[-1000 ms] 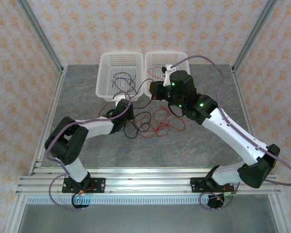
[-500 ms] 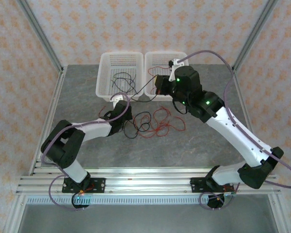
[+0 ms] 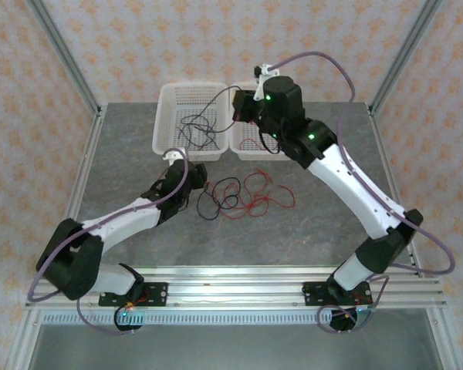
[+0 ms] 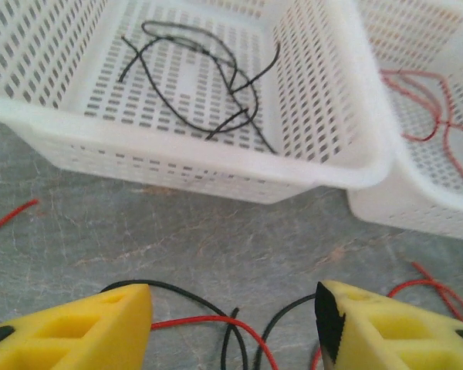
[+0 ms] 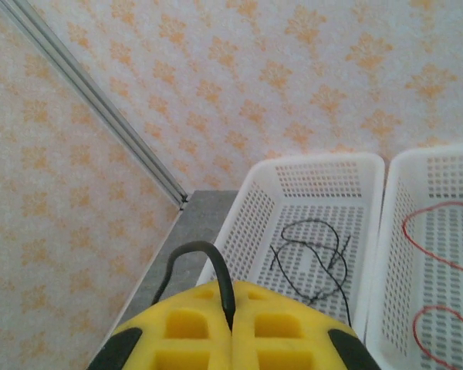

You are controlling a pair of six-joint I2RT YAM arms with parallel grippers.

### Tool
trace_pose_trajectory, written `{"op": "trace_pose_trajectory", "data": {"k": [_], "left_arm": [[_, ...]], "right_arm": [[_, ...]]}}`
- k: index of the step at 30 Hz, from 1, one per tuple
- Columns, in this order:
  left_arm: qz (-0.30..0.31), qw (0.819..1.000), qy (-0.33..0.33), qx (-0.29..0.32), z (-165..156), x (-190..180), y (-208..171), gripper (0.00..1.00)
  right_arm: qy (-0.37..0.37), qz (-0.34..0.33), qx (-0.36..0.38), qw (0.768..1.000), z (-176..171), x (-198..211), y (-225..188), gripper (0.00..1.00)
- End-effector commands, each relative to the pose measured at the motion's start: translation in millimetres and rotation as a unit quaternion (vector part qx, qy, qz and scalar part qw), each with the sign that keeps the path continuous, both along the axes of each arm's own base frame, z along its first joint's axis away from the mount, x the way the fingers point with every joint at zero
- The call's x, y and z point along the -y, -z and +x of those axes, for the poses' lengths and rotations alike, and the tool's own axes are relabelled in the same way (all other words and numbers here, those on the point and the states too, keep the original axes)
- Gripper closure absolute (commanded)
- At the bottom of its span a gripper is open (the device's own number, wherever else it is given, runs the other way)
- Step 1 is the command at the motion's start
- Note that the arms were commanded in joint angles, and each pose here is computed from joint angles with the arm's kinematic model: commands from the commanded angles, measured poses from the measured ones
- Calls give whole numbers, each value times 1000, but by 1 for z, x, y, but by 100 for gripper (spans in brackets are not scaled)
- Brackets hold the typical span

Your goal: Untangle the cables

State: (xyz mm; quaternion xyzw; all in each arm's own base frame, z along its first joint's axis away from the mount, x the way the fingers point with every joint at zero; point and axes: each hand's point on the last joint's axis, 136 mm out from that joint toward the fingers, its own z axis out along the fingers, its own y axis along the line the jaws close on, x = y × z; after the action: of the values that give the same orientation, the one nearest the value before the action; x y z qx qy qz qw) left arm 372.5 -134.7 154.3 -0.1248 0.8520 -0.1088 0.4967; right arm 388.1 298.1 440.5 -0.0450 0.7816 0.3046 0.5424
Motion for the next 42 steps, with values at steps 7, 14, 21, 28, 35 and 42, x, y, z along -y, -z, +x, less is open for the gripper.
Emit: {"op": "trace_pose_trajectory", "data": {"k": [7,14,21,28,35,42], "left_arm": [[-18,1000,5,-20,-41,-13,15,39],[-62,998,9,-25,-66,-12,29,37],[-93,996,6,-2,-79,-18,11,36],[-141,990,9,24,-92,-21,-19,35],[-159,986,3,45,-101,-29,-42,34],[-163,985,-3,48,-104,-33,-52,33]], "right_arm": [[-8,18,71,997,33,-28,-48,100],[1,26,98,995,60,-45,-51,100],[44,-32,85,995,107,-61,10,100],[80,-99,56,990,158,-82,97,100],[116,-128,34,984,189,-88,167,100],[110,-171,-17,979,195,-92,239,100]]}}
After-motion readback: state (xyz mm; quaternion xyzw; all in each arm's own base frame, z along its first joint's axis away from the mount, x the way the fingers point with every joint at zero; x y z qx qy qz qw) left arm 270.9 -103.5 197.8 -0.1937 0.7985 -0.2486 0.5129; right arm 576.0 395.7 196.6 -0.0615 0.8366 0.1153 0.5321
